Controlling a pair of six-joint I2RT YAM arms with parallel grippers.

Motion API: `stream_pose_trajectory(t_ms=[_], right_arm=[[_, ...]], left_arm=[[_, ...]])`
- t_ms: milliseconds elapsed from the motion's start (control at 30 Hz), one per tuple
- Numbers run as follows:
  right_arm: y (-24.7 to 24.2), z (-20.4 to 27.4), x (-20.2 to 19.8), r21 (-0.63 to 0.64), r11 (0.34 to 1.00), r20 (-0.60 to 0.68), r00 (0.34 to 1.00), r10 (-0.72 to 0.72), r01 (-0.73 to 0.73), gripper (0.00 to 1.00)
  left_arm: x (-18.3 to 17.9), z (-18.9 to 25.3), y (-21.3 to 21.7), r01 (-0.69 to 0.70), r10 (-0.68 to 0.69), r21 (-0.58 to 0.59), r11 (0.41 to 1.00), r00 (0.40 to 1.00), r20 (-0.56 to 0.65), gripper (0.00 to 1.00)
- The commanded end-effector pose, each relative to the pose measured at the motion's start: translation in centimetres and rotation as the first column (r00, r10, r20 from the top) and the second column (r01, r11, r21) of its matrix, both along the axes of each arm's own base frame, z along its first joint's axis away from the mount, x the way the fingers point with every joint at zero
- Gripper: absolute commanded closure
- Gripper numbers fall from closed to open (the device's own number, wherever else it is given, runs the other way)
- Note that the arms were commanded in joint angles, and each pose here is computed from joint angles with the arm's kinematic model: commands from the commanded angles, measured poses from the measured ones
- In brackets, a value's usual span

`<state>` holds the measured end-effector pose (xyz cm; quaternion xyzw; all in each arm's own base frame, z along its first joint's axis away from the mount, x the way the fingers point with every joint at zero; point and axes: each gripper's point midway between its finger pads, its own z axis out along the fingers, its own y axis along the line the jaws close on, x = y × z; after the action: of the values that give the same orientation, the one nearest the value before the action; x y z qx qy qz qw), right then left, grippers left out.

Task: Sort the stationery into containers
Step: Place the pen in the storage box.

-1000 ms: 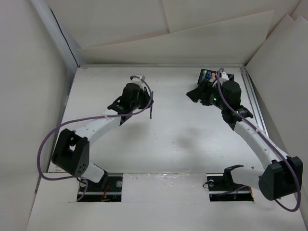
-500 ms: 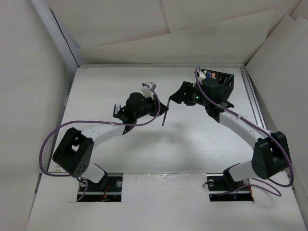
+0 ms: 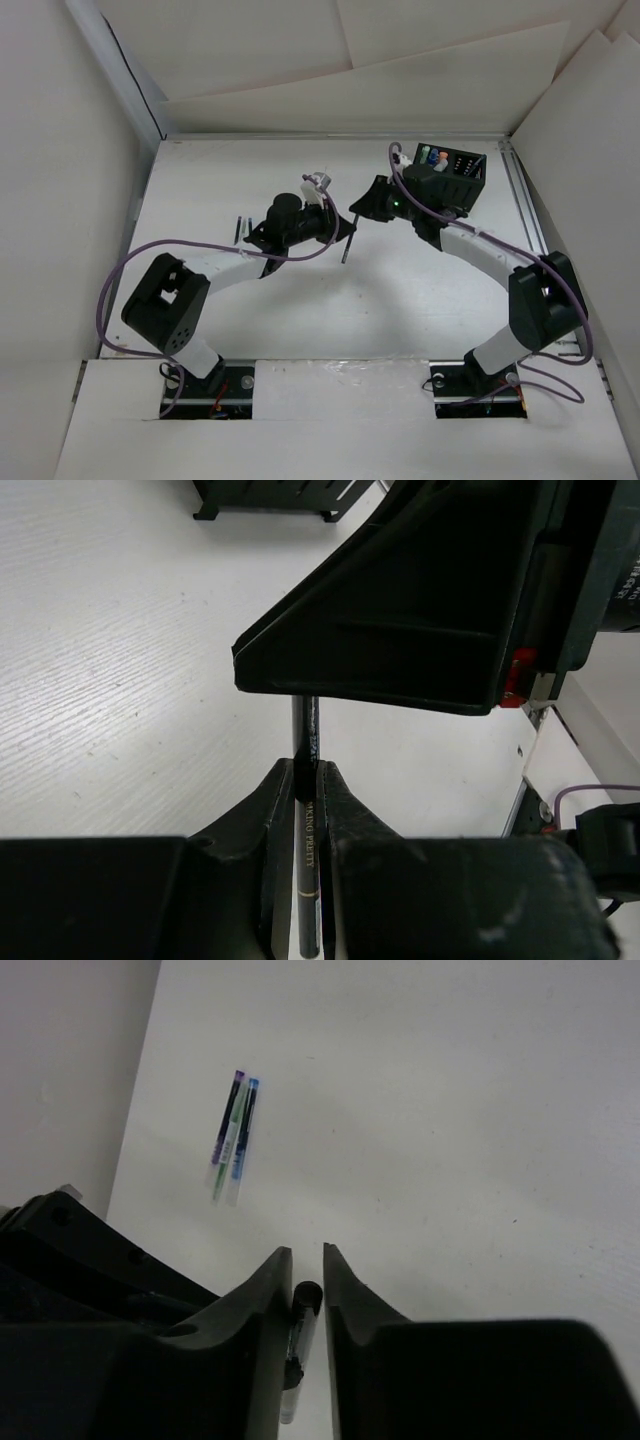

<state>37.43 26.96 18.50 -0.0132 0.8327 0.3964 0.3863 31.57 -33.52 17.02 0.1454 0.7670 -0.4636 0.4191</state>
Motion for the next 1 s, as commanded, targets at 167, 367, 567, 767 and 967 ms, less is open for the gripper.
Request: stream_pose_trajectory(t_ms=[167, 367, 567, 767, 967], right_arm=[[1.1, 3.2, 1.5, 0.079, 0.997, 0.077, 0.997, -0.021, 0.015, 1.00], [-1.4, 3.9, 2.8, 0.080, 0.993, 0.097, 0.990, -0.098, 0.090, 1.00], [-8.2, 6.4, 5.9, 0.101, 0.964, 0.141, 0.956, -0.259, 0.246, 1.00], [-19.8, 10.6, 10.4, 0.098, 0.831, 0.186, 0.810, -0.556, 0.548, 1.00], [-32.6, 14.5, 13.1, 0.085, 0.458, 0.269, 0.422, -0.866, 0.885, 1.00]], left_arm=[[0.3, 2.7, -0.6, 0.026, -0.020, -0.066, 0.997, 0.996, 0.082, 1.00], [-0.6, 3.5, -0.4, 0.057, -0.047, -0.080, 0.995, 0.992, 0.117, 0.48], [-1.5, 3.7, 0.8, 0.038, -0.029, -0.065, 0.997, 0.990, 0.137, 0.39], [-1.5, 4.2, 2.7, -0.041, 0.045, -0.029, 0.999, 0.984, 0.174, 0.32], [-0.5, 2.6, 3.3, -0.111, 0.107, 0.026, 0.993, 0.988, 0.110, 0.32]])
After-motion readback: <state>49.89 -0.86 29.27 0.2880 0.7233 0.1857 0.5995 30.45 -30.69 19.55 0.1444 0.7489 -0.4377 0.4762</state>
